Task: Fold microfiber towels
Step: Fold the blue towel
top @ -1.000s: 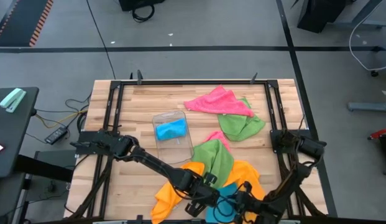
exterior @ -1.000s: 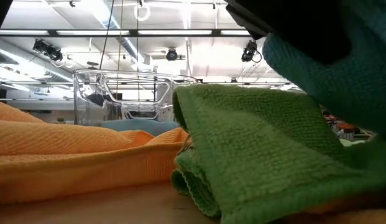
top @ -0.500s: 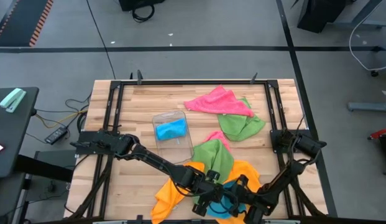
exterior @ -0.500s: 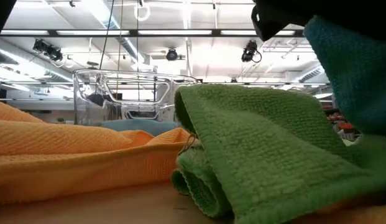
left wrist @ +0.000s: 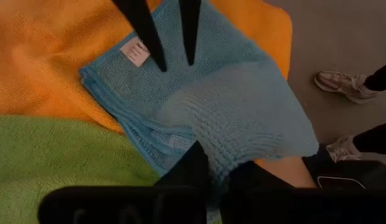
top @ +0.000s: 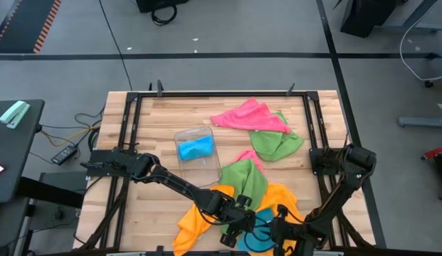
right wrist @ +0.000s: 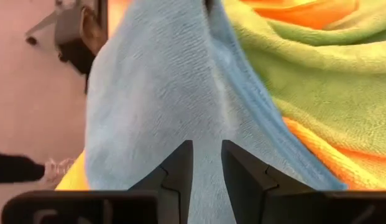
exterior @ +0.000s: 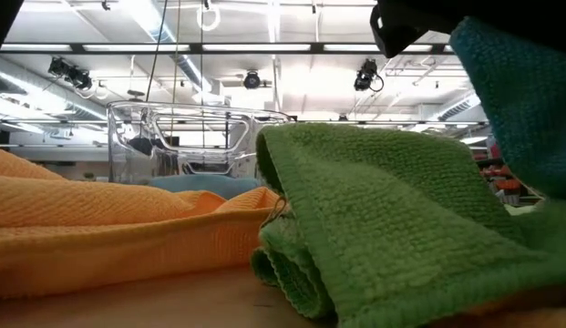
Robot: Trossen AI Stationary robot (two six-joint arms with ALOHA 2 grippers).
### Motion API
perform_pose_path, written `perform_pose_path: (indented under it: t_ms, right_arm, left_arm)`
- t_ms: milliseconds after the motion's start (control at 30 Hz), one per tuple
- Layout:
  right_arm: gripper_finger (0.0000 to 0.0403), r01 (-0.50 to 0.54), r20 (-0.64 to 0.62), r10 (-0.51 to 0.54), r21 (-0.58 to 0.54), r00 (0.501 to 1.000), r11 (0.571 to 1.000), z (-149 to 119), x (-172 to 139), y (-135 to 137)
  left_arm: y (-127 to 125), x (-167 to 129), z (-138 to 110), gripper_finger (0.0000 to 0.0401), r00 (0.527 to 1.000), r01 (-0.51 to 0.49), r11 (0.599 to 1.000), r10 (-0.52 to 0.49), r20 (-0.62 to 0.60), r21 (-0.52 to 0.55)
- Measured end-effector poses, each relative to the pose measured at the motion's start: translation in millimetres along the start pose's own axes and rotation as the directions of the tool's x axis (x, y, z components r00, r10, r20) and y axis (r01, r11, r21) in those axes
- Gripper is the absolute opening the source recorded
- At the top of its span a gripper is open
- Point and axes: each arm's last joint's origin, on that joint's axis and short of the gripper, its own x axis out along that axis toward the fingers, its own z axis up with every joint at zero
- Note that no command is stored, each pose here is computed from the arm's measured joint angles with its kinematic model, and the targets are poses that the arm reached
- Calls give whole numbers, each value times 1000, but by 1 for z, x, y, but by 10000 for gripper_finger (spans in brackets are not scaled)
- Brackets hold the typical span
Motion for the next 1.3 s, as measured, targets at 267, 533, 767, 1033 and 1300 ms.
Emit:
perform_pose_path:
  t_ms: [267, 533, 767, 1033, 1300]
  right_arm:
    - [94, -17, -26, 16, -19, 1000, 1000, -25, -5, 6]
    - [94, 23, -47, -25, -34, 999, 999, -47, 12, 4]
    - [94, 22, -48, -24, -37, 999, 999, -51, 18, 5]
    - [94, -36, -72, 35, -21, 997, 999, -31, -2, 7]
    - [94, -18, -58, 16, -36, 998, 999, -15, -34, -1]
  left_arm:
    - [1, 1, 4, 29, 999, -5, 999, 7, 42, -53]
    - [4, 5, 4, 17, 996, -50, 995, 56, 63, -90]
    - [6, 18, 1, 32, 994, -73, 983, 85, 66, -166]
    - [7, 22, 0, 19, 992, -80, 977, 97, 77, -199]
    - [9, 21, 5, 31, 985, -90, 968, 121, 121, -235]
